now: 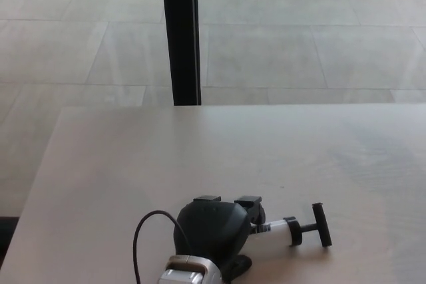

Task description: The robot uses its left hand to lift the air pump kept on the middle of the desk and use the right hand to pull out the handle

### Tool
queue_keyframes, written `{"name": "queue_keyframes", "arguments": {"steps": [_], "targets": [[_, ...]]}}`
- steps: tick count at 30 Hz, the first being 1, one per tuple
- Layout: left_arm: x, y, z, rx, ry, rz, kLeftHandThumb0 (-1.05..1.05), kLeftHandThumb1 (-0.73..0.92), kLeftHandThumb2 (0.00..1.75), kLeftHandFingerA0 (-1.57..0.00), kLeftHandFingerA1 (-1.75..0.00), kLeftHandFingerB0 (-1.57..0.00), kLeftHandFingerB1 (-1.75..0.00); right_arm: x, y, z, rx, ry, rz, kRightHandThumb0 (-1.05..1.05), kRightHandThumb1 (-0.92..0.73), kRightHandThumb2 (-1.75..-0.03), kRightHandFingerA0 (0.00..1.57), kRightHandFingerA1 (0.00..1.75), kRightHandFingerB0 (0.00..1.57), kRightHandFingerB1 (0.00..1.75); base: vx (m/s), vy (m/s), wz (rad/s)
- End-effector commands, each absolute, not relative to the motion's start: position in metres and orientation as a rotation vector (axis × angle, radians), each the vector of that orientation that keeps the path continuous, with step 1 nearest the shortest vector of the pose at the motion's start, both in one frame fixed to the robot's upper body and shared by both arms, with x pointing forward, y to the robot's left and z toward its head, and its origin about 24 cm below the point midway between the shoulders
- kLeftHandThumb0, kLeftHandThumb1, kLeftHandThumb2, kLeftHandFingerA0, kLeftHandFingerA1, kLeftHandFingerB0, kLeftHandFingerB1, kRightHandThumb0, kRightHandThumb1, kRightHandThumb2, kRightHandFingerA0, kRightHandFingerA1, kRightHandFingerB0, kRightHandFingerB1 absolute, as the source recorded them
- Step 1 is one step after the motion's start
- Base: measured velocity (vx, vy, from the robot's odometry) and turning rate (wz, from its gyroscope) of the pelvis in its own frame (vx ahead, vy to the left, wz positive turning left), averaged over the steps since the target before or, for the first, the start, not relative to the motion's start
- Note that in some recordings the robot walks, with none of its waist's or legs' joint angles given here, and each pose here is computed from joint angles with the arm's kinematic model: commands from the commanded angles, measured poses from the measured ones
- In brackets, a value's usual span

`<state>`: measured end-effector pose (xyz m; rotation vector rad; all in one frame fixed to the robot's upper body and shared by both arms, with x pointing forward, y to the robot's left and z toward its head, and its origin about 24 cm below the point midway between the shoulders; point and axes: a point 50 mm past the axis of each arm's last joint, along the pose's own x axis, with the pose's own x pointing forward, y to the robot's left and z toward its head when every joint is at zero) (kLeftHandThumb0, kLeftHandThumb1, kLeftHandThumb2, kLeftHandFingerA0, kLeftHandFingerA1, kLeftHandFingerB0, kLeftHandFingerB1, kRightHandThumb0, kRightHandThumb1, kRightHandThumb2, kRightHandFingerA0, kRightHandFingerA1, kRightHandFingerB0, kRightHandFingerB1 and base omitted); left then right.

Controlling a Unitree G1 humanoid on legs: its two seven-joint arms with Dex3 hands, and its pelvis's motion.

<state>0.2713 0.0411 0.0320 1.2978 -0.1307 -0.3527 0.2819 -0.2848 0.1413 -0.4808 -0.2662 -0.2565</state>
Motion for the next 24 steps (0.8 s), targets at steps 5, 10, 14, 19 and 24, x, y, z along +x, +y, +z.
{"name": "queue_keyframes", "arguments": {"steps": [5,10,14,19,24], "targets": [[0.260,0.058,-0.001,1.391,0.071,-0.424,-0.03,0.67,0.90,-0.87,-1.74,-0.77,-1.07,0.279,-0.290,0.143,-0.476,-0.270,-0.295,-0.71,-0.85,-0.66,0.40,0.66,0.58,0.40,0.00,0.000,0.00],[0.257,0.062,-0.004,1.387,0.035,-0.376,-0.09,0.62,0.98,-0.79,-1.75,-0.65,-1.39,0.278,-0.291,0.139,-0.462,-0.262,-0.301,-0.64,-0.85,-0.65,0.44,0.67,0.57,0.40,0.00,0.000,0.00],[0.254,0.068,-0.009,1.427,0.010,-0.369,-0.09,0.69,0.93,-0.70,-1.75,-0.57,-1.41,0.276,-0.290,0.134,-0.454,-0.257,-0.314,-0.61,-0.84,-0.65,0.44,0.75,0.59,0.40,0.00,0.000,0.00],[0.246,0.075,-0.019,1.419,0.006,-0.379,-0.10,0.72,0.89,-0.73,-1.75,-0.64,-1.33,0.271,-0.289,0.126,-0.435,-0.231,-0.313,-0.61,-0.84,-0.65,0.45,0.82,0.60,0.40,0.00,0.000,0.00],[0.242,0.082,-0.023,1.408,-0.008,-0.390,-0.11,0.71,0.96,-0.76,-1.75,-0.64,-1.36,0.268,-0.289,0.118,-0.432,-0.237,-0.294,-0.60,-0.83,-0.65,0.52,0.91,0.63,0.42,0.00,0.000,0.00]]}}
